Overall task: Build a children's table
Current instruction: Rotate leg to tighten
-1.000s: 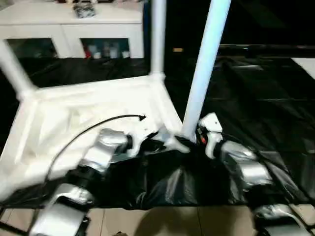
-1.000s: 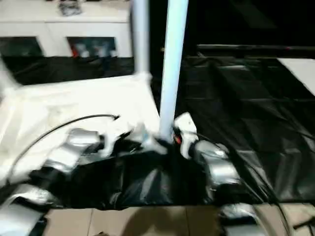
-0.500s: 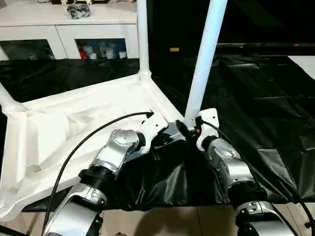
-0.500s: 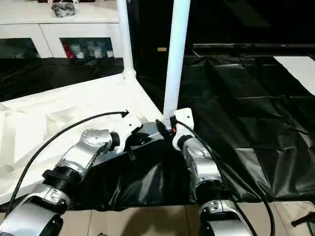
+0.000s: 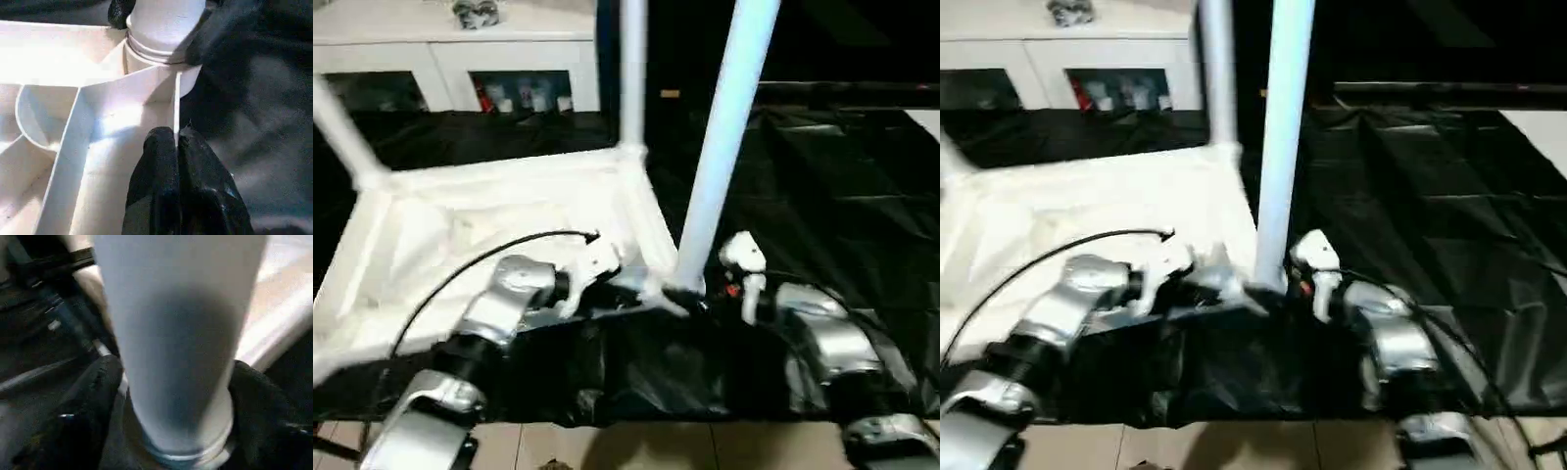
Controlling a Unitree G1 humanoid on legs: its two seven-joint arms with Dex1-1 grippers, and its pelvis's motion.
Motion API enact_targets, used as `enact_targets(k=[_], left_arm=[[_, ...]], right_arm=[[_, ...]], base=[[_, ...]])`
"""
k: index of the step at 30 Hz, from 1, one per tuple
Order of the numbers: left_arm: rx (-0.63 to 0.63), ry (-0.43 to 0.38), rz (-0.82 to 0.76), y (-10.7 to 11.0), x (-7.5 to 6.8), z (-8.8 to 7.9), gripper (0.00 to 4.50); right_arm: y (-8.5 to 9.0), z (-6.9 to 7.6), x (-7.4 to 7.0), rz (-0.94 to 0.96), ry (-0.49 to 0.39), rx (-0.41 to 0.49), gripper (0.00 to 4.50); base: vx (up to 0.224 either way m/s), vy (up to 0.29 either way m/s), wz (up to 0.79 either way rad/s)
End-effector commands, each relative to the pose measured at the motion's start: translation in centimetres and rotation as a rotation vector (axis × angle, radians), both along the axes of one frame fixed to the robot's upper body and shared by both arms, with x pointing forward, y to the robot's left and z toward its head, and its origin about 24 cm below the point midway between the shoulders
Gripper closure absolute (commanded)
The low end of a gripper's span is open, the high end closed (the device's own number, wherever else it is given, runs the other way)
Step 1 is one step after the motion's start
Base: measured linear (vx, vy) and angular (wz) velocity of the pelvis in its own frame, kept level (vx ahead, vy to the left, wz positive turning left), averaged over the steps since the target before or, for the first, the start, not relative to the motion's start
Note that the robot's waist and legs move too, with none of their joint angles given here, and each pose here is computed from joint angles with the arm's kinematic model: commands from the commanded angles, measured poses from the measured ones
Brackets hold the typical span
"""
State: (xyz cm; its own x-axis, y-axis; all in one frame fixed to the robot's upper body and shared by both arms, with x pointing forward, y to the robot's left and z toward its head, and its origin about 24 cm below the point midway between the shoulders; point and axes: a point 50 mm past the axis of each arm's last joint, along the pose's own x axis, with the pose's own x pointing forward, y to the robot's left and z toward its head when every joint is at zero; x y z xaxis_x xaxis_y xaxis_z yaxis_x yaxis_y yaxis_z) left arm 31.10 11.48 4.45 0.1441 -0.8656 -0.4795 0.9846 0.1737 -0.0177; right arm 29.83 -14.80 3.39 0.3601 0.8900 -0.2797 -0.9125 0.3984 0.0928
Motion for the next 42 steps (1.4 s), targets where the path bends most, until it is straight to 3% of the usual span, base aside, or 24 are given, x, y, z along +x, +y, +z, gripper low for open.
enact_targets(k=[1, 8, 16, 20, 21, 26, 32, 35, 42], left_arm=[[-0.062, -0.039, -0.056, -1.7, 0.0, 1.0, 4.5], [-0.053, -0.023, -0.082, -1.1, 0.1, 1.2, 4.5], [-0.067, -0.055, 0.0, -1.3, 0.6, 1.1, 4.5], [-0.069, -0.097, 0.136, -2.0, 1.5, 1.1, 4.5], [-0.075, -0.11, 0.209, -2.6, 2.0, 1.1, 4.5], [-0.121, -0.117, 0.378, -5.0, 2.8, 1.3, 4.5], [-0.108, -0.133, 0.318, -7.0, 2.1, 1.0, 4.5], [-0.113, -0.129, 0.305, -7.2, 2.0, 1.0, 4.5], [-0.094, -0.124, 0.241, -5.7, 1.9, 1.0, 4.5]], right_arm=[[3.3, -0.2, -1.6, 0.246, 0.041, 0.039, 1.35], [2.8, -0.5, -2.4, 0.364, 0.088, -0.036, 1.87], [3.5, -0.8, -2.6, 0.332, 0.094, -0.009, 1.96], [4.3, -1.6, -1.5, 0.137, 0.067, -0.012, 1.96], [4.6, -2.1, -0.5, -0.028, 0.06, -0.017, 1.96], [6.2, -3.2, 1.4, -0.406, 0.109, -0.002, 1.96], [8.8, -2.3, 1.8, -0.459, 0.075, 0.049, 1.96], [9.4, -2.0, 1.7, -0.411, 0.066, 0.073, 1.26], [7.6, -1.7, 1.5, -0.309, 0.023, 0.039, 0.8]], base=[[0.0, 0.0, 0.0], [0.0, 0.0, 0.0], [0.0, 0.0, 0.0], [0.0, 0.0, 0.0], [0.0, 0.0, 0.0], [0.0, 0.0, 0.0], [0.0, 0.0, 0.0], [0.0, 0.0, 0.0], [0.0, 0.0, 0.0]])
